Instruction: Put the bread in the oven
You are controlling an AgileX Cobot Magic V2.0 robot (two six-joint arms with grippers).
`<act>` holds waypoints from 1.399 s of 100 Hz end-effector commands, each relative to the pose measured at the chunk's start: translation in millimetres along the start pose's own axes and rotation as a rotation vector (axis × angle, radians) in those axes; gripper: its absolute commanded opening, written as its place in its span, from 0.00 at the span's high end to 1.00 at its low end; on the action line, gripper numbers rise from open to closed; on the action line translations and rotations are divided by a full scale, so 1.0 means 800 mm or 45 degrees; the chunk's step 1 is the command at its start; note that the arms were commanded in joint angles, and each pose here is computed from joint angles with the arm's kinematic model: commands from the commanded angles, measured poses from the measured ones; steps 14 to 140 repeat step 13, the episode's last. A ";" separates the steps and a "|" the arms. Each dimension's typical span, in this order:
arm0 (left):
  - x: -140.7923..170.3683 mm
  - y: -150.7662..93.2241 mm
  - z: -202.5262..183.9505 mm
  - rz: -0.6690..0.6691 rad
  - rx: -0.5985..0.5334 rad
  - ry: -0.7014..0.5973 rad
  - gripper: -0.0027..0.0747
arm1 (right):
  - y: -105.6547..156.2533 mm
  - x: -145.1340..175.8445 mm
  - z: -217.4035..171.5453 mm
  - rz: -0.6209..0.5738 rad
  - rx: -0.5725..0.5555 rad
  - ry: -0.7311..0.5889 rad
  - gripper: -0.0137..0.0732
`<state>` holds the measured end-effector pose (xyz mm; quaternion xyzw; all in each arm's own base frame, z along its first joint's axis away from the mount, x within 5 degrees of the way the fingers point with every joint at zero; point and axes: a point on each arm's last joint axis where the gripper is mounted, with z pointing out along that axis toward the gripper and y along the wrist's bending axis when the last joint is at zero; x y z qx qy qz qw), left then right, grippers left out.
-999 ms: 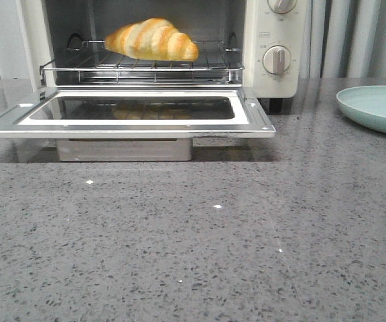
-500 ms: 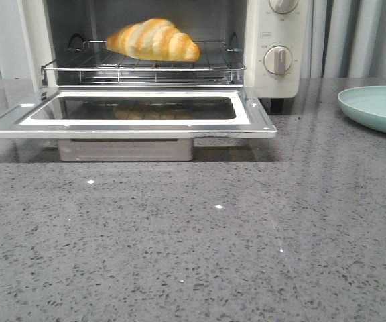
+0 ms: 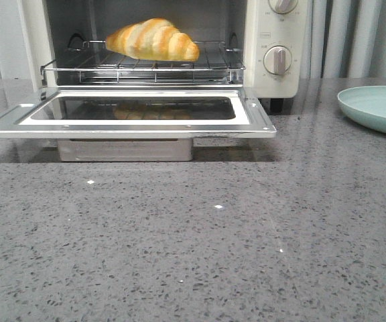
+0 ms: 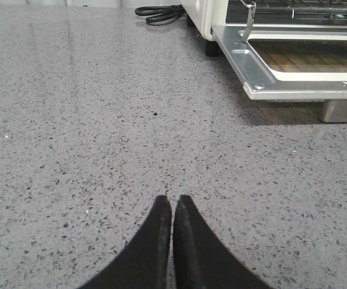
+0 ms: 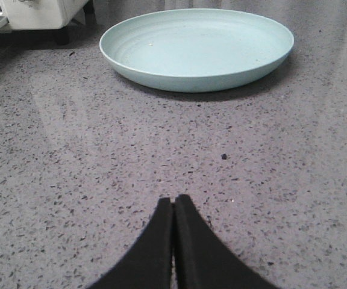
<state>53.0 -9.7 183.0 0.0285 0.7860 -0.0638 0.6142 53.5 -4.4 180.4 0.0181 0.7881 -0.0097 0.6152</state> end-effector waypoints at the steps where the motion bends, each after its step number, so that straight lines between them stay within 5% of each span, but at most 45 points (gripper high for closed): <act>1: 0.000 0.001 0.000 -0.026 -0.009 -0.088 0.99 | 0.000 0.006 0.002 -0.014 0.002 -0.025 0.90; 140: 0.000 0.001 0.000 -0.026 -0.009 -0.088 0.99 | 0.000 0.006 0.002 -0.014 0.002 -0.025 0.90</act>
